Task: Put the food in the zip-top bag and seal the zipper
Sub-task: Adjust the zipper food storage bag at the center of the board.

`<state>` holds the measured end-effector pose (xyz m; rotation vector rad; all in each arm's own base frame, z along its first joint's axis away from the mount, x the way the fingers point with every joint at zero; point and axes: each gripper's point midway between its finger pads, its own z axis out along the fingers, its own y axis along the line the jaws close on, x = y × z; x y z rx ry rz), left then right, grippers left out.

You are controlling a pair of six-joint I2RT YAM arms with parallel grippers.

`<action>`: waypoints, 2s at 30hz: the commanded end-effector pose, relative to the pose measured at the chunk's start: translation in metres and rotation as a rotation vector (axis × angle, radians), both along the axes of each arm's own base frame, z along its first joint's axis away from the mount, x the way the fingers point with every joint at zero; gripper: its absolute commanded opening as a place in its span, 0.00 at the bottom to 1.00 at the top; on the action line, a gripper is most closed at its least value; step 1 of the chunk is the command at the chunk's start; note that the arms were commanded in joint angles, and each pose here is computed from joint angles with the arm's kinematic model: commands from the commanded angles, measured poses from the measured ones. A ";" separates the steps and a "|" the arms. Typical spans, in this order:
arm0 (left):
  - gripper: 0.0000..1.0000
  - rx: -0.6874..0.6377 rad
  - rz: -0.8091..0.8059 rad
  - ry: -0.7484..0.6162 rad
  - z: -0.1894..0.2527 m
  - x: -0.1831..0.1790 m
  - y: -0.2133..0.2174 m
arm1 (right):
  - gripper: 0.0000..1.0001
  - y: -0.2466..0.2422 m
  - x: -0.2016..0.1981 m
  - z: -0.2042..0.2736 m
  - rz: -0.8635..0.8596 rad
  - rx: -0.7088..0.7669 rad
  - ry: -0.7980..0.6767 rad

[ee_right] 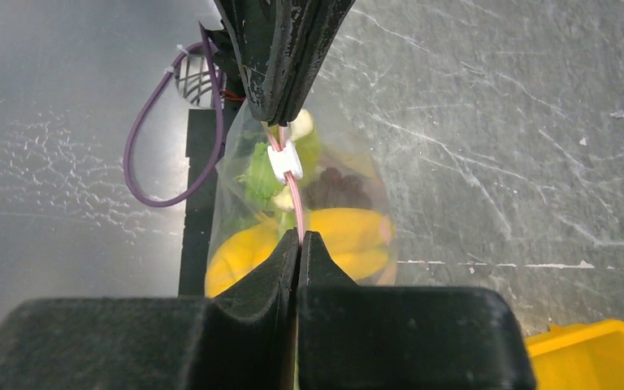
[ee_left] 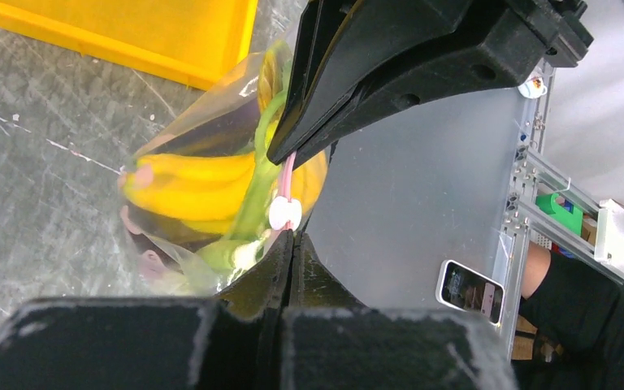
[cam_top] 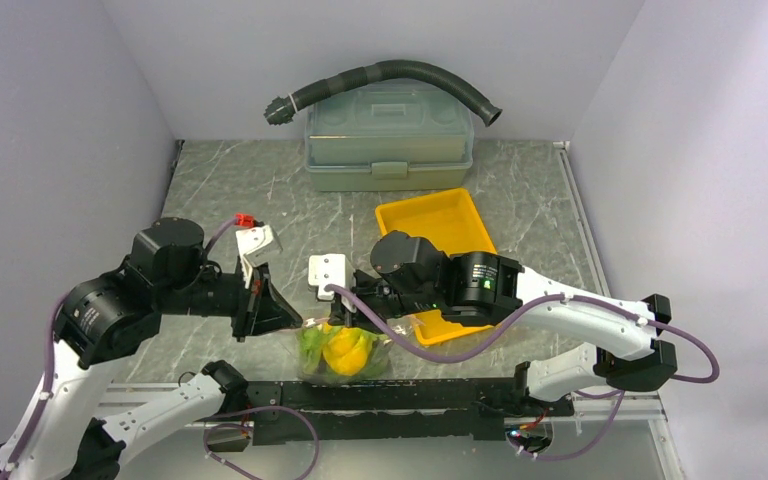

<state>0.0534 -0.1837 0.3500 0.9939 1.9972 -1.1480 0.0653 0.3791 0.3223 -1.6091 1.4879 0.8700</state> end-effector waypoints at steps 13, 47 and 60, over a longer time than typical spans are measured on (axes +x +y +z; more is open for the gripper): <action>0.00 0.133 0.099 -0.003 -0.036 0.014 0.017 | 0.00 0.010 -0.001 0.070 0.003 0.238 -0.033; 0.00 0.118 -0.024 0.078 -0.033 -0.011 0.013 | 0.00 0.027 0.023 0.041 -0.129 0.176 0.020; 0.00 0.218 0.113 0.035 -0.049 0.010 0.028 | 0.00 0.024 0.023 0.044 -0.129 0.199 0.035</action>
